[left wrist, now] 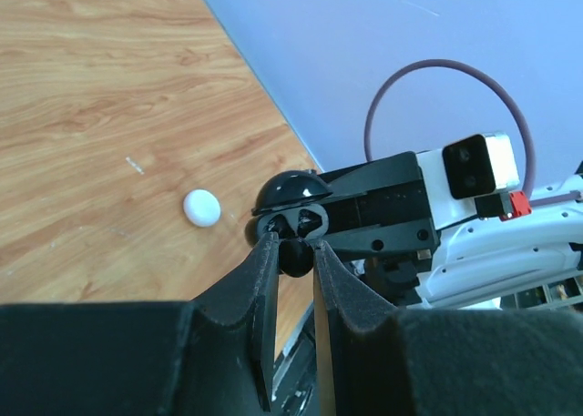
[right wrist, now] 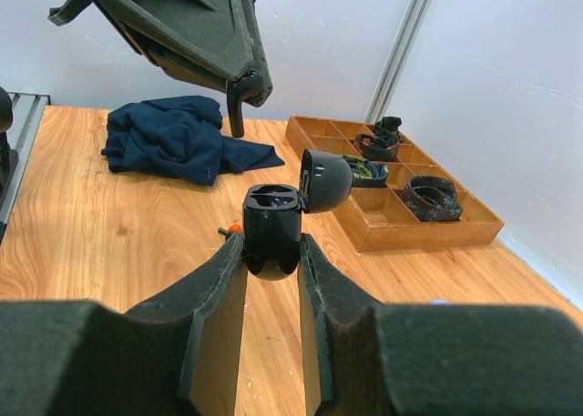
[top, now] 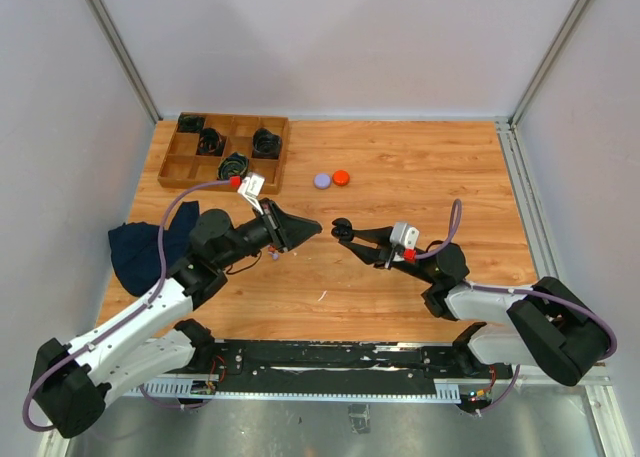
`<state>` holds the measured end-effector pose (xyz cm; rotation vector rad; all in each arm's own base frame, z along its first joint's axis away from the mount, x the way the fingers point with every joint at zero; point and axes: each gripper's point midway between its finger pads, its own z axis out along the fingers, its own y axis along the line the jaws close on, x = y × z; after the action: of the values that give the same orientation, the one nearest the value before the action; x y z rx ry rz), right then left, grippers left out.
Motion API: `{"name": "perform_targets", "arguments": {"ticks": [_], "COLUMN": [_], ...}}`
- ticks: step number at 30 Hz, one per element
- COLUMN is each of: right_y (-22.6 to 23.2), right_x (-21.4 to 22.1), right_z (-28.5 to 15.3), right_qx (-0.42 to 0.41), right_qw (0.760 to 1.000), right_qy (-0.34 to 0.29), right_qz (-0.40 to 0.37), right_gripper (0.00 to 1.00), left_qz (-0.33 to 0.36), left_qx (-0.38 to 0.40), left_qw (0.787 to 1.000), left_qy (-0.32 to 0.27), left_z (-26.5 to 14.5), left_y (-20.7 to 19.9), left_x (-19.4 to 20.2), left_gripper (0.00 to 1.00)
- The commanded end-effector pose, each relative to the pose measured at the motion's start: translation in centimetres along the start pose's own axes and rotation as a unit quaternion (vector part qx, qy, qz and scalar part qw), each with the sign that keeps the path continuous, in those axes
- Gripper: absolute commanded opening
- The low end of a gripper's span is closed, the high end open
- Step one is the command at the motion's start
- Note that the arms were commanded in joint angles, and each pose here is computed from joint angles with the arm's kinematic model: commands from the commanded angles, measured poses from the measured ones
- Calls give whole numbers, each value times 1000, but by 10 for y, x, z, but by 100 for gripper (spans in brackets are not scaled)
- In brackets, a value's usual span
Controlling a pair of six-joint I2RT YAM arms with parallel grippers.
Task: Insert the wireless bluetooth earbuds into the charging case
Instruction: Place the earbud in the charging case.
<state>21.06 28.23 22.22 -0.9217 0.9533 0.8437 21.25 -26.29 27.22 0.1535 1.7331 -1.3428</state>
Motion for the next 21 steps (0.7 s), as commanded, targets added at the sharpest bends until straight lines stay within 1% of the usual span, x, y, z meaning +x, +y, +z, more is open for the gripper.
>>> {"name": "perform_targets", "arguments": {"ticks": [1, 4, 11, 21], "right_y": [-3, -3, -3, -1], "right_x": [-31, -33, -37, -43], "right_z": [11, 11, 14, 13], "right_qx": [-2, -2, -7, -11], "right_qw": [999, 998, 998, 998], "right_qy": [-50, -54, -59, -66], "right_qz": [-16, -16, -9, -10], "right_gripper": [4, 4, 4, 4], "left_qz": [19, 22, 24, 22], "left_qx": [57, 76, 92, 92], "left_qw": [998, 996, 995, 995], "left_qy": [-33, -35, -29, -30], "left_z": [8, 10, 19, 30], "left_y": [-36, -48, -58, -58], "left_x": [-19, -18, -13, -9], "left_gripper": [9, 9, 9, 8]}}
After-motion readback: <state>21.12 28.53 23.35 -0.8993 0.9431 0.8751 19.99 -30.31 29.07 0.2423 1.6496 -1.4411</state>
